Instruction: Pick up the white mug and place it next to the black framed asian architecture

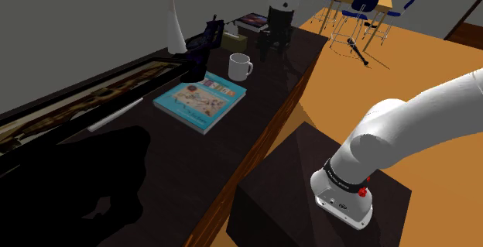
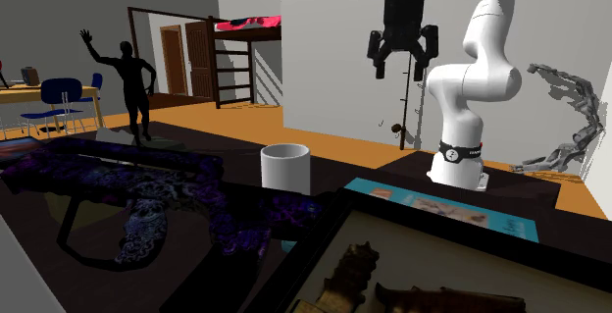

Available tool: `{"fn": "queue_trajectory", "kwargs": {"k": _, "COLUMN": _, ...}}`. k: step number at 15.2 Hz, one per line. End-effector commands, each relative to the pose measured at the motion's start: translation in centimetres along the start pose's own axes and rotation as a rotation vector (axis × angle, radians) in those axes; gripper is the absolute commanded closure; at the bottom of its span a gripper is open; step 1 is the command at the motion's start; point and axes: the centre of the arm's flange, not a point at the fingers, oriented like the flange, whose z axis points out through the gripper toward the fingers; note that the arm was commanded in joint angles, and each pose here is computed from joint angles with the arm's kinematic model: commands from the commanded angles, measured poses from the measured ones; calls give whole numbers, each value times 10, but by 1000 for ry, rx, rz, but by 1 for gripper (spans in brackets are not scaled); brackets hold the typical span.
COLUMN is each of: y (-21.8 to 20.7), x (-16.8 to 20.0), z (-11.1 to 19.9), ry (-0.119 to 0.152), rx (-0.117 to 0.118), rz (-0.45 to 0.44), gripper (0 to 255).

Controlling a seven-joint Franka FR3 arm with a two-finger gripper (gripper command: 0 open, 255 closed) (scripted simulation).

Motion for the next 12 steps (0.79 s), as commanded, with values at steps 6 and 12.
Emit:
{"fn": "queue_trajectory", "kwargs": {"k": 6, "y": 11, "x": 82, "z": 44, "ry": 13, "rx": 2, "rz": 45, "gripper": 0}}
{"fn": "queue_trajectory", "kwargs": {"k": 12, "y": 23, "x": 151, "z": 78, "ry": 22, "rx": 4, "rz": 84, "gripper": 0}}
